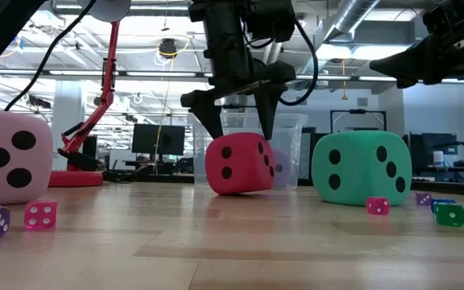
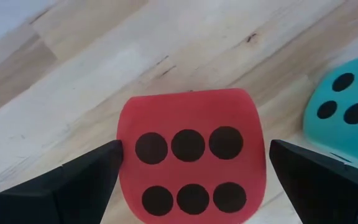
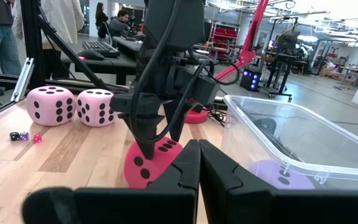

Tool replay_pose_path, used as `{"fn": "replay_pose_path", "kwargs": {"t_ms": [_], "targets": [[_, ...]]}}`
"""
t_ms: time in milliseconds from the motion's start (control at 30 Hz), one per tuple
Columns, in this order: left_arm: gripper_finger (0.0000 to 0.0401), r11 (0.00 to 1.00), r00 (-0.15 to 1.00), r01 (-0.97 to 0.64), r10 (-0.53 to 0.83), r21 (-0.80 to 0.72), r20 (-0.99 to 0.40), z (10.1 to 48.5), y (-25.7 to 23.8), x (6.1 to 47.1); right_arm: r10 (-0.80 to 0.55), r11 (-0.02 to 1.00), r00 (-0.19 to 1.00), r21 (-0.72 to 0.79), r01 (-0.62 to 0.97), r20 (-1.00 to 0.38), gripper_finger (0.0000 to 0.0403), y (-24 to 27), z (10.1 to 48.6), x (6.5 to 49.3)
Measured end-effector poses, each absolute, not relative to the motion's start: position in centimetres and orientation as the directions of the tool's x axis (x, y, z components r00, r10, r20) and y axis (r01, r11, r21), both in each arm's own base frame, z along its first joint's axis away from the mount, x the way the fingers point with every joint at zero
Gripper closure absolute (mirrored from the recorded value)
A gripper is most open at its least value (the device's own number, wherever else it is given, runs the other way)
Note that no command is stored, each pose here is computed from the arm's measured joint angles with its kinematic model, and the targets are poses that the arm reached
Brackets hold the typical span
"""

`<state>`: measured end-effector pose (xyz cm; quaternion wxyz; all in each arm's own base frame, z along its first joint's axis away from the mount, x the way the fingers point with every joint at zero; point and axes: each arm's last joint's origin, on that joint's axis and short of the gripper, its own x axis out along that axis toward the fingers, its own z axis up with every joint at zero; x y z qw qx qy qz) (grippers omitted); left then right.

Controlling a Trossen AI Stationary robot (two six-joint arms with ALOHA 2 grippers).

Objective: Pick & Place Dice
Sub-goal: Put the large red die into the transparent bin

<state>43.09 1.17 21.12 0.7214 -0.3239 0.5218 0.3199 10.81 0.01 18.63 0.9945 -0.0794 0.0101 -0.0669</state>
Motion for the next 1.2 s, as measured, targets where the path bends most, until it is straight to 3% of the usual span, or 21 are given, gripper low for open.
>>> {"fn": "replay_pose_path", "kwargs": {"t_ms": [600, 867, 1200], "targets": [[0.0002, 0.569, 0.303, -0.799, 0.100, -0.195, -0.948, 23.0, 1.7, 42.6, -0.134, 0.978, 0.991, -0.160, 0.131, -0.013, 0.0403, 0.0, 18.6, 10.8], [0.0002, 0.439, 0.274, -0.876, 0.106, -0.202, -0.956, 22.8, 1.7, 42.3, -0.134, 0.979, 0.991, -0.160, 0.130, -0.013, 0.0403, 0.0, 18.6, 10.8], [0.0002, 0.388, 0.261, -0.897, 0.072, -0.214, -0.963, 22.5, 1.6, 42.2, -0.134, 0.978, 0.991, -0.160, 0.130, -0.013, 0.0403, 0.0, 18.6, 10.8]]}}
